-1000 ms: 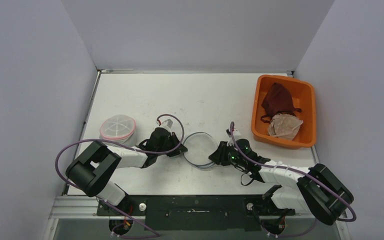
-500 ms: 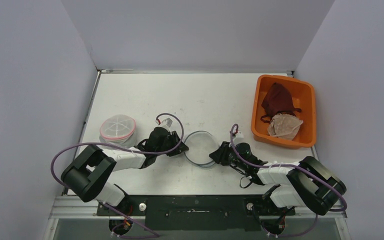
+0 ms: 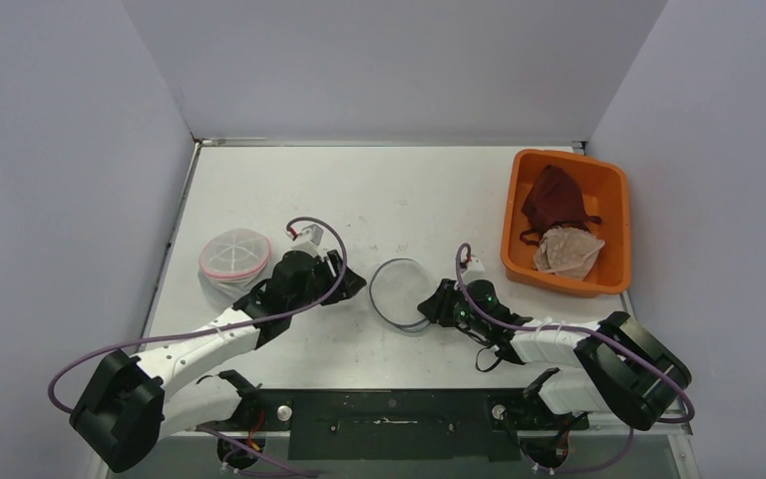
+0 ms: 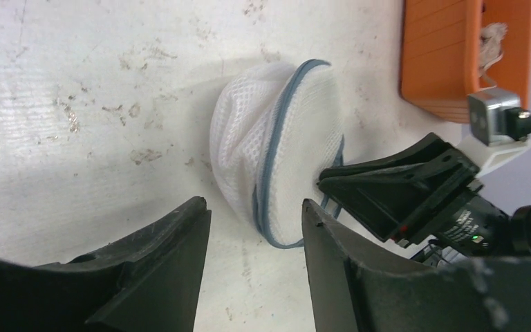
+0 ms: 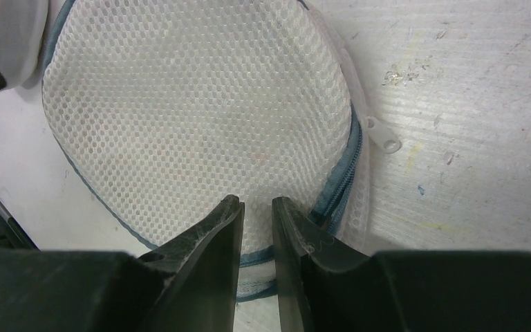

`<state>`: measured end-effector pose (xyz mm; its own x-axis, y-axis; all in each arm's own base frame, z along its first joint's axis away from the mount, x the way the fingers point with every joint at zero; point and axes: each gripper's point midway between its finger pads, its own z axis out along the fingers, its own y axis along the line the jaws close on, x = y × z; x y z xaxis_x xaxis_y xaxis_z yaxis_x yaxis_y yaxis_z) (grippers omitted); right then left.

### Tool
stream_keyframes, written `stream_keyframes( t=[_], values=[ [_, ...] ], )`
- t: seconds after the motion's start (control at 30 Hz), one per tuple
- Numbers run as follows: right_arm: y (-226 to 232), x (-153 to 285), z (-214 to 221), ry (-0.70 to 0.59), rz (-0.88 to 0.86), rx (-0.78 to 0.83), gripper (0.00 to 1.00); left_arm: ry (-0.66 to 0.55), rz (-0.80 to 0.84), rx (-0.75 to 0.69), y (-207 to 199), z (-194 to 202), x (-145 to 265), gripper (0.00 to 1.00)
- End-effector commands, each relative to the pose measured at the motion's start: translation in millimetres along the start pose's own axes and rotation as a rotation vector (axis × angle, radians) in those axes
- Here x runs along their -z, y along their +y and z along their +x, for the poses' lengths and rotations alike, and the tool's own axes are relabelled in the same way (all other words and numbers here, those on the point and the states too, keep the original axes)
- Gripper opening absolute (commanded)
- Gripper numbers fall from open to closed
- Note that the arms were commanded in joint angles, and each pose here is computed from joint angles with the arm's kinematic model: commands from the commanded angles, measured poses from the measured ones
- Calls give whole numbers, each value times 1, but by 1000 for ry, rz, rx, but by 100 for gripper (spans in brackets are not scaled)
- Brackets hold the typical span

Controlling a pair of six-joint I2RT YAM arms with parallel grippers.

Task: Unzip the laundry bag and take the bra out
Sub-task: Pick up the laundry bag at the center of the board.

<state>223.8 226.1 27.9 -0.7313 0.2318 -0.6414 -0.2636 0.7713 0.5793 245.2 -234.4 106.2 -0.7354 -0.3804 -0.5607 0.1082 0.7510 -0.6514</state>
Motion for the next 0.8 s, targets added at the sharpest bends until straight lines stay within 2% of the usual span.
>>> stream_keyframes(
  t=[0.0,0.1,0.23,0.3,0.47,0.77],
  values=[
    [-12,0,1,6,67,43,25,-104,121,-40,-44,-36,9,47],
    [-14,0,2,12,73,49,25,-79,266,-58,-84,-36,5,41],
    [-13,0,2,15,74,52,25,-3,293,-109,-104,-18,-19,28],
    [-13,0,2,15,74,55,25,28,251,-114,-94,-6,-36,22],
    [-12,1,4,22,68,64,25,-25,48,-110,-38,-2,-60,13],
    [-17,3,6,20,86,70,25,14,-95,-104,15,19,-88,9]
  ],
)
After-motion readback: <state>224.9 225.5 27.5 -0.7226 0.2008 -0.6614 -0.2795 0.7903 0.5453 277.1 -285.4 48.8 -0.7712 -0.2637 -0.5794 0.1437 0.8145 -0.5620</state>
